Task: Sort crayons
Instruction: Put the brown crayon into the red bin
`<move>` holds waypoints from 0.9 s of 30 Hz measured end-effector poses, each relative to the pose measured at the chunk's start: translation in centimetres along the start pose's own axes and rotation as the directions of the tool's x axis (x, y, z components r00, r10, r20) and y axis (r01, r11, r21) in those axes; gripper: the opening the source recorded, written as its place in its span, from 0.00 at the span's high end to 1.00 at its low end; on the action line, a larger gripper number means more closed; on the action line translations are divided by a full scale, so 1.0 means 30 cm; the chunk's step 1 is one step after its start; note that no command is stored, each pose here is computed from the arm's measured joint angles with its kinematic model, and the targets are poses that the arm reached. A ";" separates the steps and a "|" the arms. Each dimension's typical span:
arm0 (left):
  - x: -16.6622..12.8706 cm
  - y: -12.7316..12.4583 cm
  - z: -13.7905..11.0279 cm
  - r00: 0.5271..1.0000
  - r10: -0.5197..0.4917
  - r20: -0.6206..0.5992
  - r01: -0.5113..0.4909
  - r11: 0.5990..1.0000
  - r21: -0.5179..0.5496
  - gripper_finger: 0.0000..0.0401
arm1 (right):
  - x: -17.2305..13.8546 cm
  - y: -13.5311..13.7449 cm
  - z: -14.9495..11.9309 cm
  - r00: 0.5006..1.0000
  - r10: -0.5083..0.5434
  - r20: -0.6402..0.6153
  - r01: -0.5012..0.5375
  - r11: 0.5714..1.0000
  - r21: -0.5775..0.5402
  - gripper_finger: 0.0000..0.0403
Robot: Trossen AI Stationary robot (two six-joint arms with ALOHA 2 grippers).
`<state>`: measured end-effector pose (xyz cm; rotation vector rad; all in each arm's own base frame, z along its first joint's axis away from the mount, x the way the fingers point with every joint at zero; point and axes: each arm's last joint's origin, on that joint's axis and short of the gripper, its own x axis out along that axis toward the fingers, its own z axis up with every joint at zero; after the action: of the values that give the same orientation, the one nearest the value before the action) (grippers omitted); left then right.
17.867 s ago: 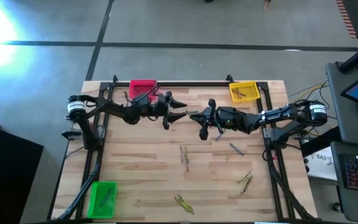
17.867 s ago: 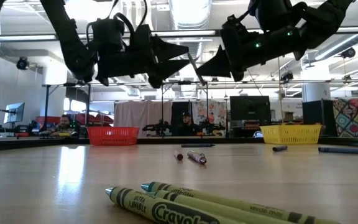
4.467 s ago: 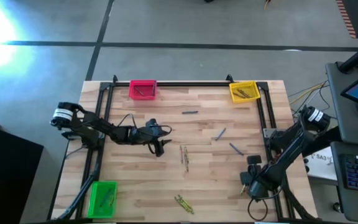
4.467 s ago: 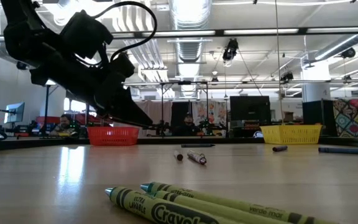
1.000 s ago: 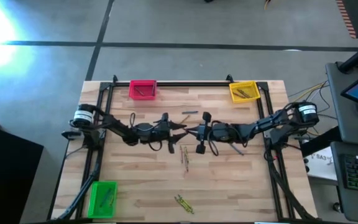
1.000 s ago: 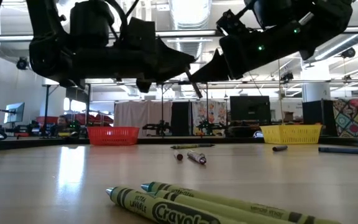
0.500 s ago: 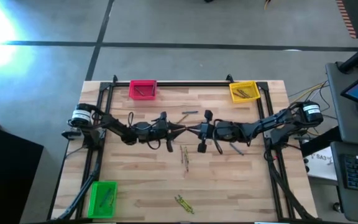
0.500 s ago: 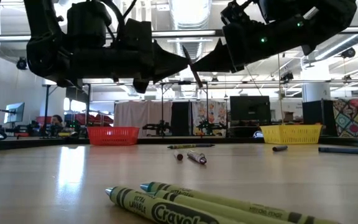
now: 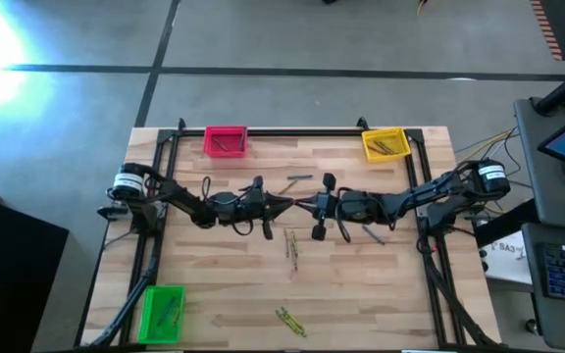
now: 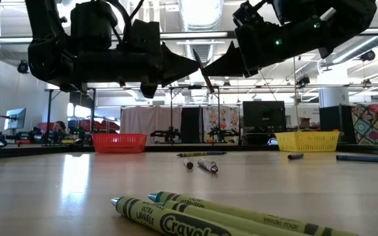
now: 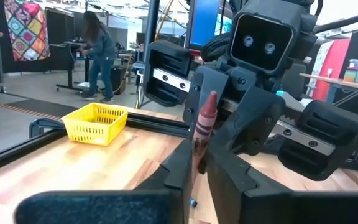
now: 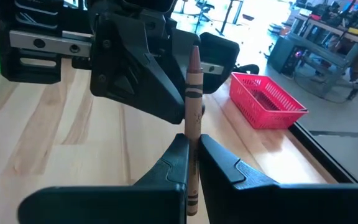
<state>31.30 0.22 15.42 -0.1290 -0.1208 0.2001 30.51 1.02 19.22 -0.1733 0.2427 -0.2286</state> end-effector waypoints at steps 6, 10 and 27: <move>0.000 -0.001 0.003 1.000 -0.007 0.006 0.007 1.000 -0.001 0.79 | 0.002 -0.003 -0.003 1.000 -0.001 -0.005 0.001 1.000 0.000 0.97; 0.000 0.000 0.002 1.000 -0.010 0.005 0.010 1.000 0.002 0.72 | 0.002 -0.003 -0.002 1.000 -0.001 -0.004 0.001 1.000 0.000 0.97; 0.068 -0.008 0.027 0.999 -0.038 -0.026 0.039 0.999 0.036 0.95 | 0.001 -0.001 -0.012 0.999 0.004 -0.034 -0.003 1.000 0.026 0.92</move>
<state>33.21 0.50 16.46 -0.0930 -0.0941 0.1619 30.44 0.93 18.86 -0.1435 0.2740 -0.2314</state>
